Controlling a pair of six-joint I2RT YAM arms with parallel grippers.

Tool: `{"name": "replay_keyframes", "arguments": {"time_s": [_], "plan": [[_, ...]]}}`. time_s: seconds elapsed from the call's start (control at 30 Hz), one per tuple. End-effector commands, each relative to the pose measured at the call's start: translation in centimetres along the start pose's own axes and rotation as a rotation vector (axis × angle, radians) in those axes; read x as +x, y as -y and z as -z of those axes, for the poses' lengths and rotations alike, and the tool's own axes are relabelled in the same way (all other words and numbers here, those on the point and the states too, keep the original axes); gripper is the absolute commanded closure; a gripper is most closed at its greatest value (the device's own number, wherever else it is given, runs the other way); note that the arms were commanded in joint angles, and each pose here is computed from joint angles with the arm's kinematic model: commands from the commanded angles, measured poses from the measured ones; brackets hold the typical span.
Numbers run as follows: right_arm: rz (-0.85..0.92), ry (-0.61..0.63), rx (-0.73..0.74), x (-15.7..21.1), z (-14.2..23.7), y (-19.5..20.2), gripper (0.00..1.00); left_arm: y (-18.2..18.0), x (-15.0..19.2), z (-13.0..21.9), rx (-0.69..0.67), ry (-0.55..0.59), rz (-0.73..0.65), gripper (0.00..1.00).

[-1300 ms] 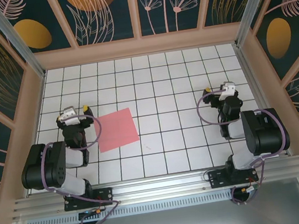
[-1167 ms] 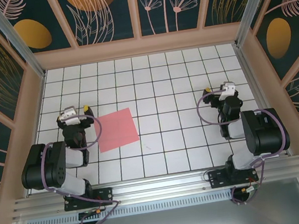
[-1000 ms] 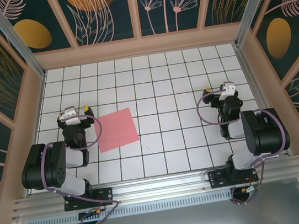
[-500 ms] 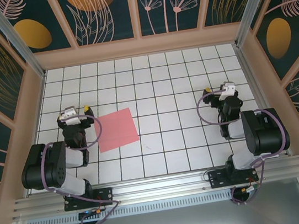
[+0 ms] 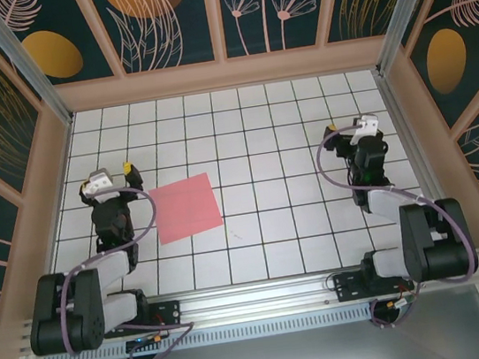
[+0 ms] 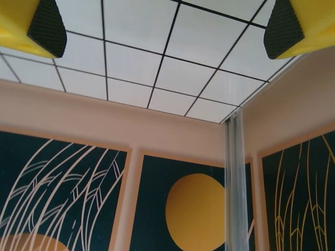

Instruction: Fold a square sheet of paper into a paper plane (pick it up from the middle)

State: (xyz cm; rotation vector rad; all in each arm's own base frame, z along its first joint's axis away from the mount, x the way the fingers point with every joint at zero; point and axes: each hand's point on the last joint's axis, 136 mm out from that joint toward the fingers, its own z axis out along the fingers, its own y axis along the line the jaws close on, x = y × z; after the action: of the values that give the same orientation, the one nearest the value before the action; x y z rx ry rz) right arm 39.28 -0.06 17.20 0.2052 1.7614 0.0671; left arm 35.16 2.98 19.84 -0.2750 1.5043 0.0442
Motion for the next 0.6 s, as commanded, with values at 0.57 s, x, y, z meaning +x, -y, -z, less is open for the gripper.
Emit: {"name": "replay_keyframes", "arguments": {"time_s": [0.57], "plan": [[0.132, -0.651, -0.258, 12.5, 4.7, -23.7, 0.17, 3.4, 1.0, 0.5, 0.015, -0.563, 0.355, 0.01]]}}
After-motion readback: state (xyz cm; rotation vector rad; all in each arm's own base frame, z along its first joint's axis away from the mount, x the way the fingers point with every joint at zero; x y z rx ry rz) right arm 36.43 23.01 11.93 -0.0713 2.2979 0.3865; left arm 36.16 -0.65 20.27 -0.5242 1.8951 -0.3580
